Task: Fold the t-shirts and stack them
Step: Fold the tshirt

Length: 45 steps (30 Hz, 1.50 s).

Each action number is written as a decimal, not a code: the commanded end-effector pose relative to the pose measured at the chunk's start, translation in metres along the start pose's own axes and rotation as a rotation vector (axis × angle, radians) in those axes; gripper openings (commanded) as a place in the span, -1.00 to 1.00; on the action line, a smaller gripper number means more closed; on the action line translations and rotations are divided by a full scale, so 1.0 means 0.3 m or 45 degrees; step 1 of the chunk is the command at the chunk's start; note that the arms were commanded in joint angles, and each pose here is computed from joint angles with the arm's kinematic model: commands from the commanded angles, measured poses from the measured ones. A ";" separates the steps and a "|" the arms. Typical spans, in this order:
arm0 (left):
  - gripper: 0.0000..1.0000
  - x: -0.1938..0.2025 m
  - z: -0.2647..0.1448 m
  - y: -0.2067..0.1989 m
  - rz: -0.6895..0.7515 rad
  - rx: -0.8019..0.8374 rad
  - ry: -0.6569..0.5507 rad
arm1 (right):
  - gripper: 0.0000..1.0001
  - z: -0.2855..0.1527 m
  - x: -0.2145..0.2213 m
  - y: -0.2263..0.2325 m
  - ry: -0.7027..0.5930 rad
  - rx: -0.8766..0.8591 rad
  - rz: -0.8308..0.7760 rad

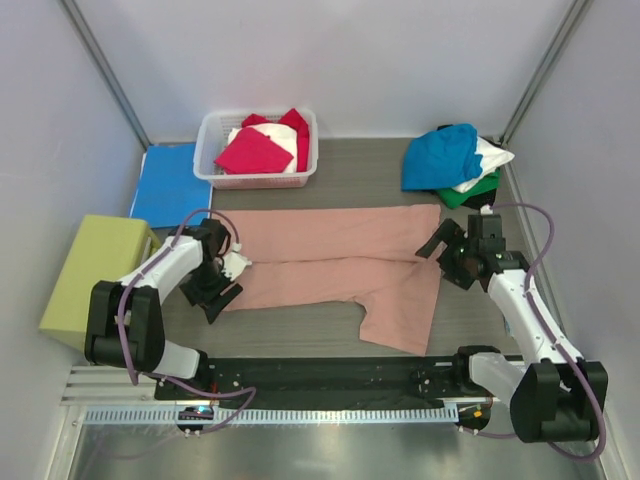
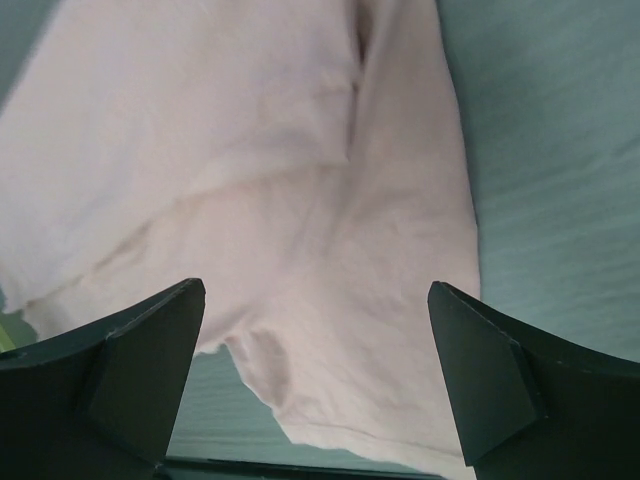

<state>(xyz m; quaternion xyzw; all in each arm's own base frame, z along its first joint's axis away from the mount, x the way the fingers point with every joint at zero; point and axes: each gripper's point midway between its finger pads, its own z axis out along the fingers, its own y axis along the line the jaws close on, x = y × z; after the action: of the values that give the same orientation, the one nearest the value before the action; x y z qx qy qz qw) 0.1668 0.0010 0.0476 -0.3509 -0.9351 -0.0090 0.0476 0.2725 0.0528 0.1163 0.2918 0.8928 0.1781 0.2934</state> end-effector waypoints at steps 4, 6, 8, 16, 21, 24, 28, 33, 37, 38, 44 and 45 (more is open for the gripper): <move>0.35 -0.057 0.009 0.027 -0.005 -0.052 -0.062 | 0.92 -0.043 0.258 -0.107 0.206 0.061 0.036; 0.33 -0.076 0.021 0.038 -0.019 -0.066 -0.077 | 0.83 -0.049 0.315 -0.131 0.244 0.065 0.040; 0.33 -0.091 0.026 0.048 -0.024 -0.080 -0.093 | 0.82 -0.055 0.369 -0.167 0.291 0.101 0.045; 0.32 -0.158 0.039 0.077 -0.099 -0.113 -0.172 | 0.69 -0.107 0.441 -0.185 0.335 0.102 0.008; 0.32 -0.204 0.033 0.095 -0.150 -0.131 -0.227 | 0.69 -0.135 0.472 -0.176 0.389 0.128 -0.037; 0.33 -0.225 0.026 0.090 -0.172 -0.109 -0.256 | 0.71 -0.162 0.497 -0.165 0.418 0.127 -0.089; 0.33 -0.237 0.021 0.092 -0.186 -0.109 -0.271 | 0.73 -0.207 0.502 -0.130 0.422 0.116 -0.147; 0.34 -0.222 0.037 0.084 -0.190 -0.106 -0.257 | 0.75 -0.239 0.497 -0.117 0.382 0.175 -0.294; 0.35 -0.195 0.066 0.077 -0.180 -0.099 -0.206 | 0.77 -0.263 0.486 -0.089 0.366 0.209 -0.420; 0.34 -0.182 0.077 0.073 -0.174 -0.096 -0.184 | 0.77 -0.266 0.491 -0.090 0.374 0.220 -0.443; 0.30 -0.124 0.113 0.073 -0.130 -0.115 -0.085 | 0.80 -0.311 0.499 -0.098 0.419 0.289 -0.528; 0.29 -0.122 0.115 0.076 -0.128 -0.121 -0.084 | 0.81 -0.324 0.498 -0.096 0.432 0.297 -0.533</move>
<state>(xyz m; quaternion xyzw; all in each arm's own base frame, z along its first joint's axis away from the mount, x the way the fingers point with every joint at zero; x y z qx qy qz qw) 0.2094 -0.0107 0.0125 -0.2935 -0.9555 -0.0279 -0.0087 0.1033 0.1173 0.0966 0.0977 0.9835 0.0785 0.1301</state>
